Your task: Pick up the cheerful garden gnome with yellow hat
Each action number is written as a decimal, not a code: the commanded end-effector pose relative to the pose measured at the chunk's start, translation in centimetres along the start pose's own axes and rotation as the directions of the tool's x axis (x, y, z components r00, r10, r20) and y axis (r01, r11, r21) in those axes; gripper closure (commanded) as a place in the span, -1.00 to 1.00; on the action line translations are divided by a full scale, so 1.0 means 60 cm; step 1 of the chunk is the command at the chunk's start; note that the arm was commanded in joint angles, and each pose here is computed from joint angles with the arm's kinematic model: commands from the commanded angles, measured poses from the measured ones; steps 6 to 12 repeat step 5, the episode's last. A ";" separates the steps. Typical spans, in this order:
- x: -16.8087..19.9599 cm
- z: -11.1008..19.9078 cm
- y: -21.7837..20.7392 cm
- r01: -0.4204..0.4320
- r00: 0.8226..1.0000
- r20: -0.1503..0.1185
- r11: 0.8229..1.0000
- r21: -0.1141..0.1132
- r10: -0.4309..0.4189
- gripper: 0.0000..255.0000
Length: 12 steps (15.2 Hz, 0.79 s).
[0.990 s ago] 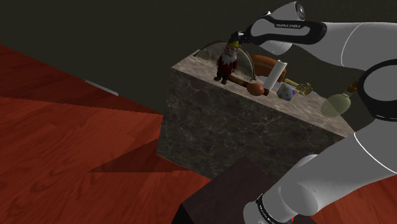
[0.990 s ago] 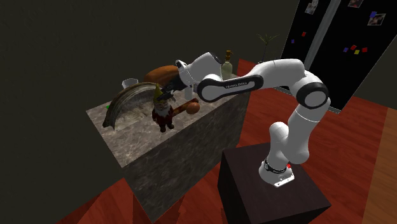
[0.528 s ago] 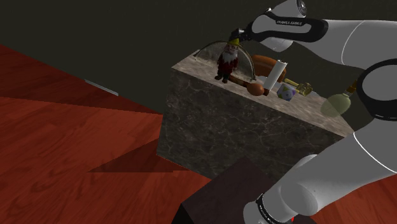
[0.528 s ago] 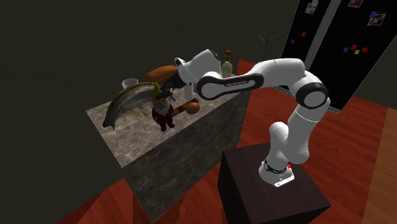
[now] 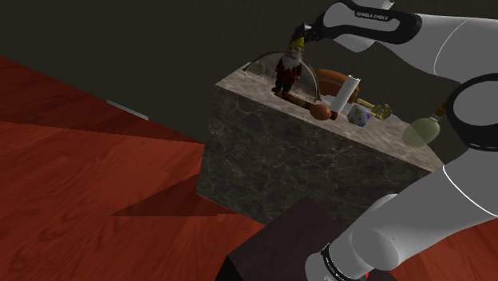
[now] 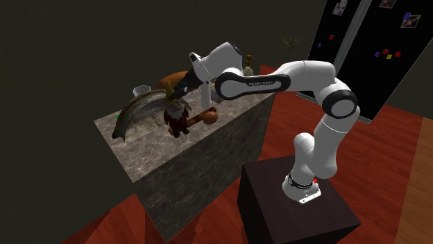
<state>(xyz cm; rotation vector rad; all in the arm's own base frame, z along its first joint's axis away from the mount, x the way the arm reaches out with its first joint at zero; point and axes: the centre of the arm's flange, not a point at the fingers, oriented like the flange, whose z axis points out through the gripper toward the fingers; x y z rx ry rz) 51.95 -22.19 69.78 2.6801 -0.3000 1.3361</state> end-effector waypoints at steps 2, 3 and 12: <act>0.024 -0.017 0.001 0.000 1.000 -0.002 1.000 0.000 0.000 1.00; 0.031 -0.022 0.001 0.000 1.000 -0.002 1.000 0.000 0.000 1.00; 0.032 -0.023 0.001 0.000 1.000 -0.002 1.000 0.000 0.000 1.00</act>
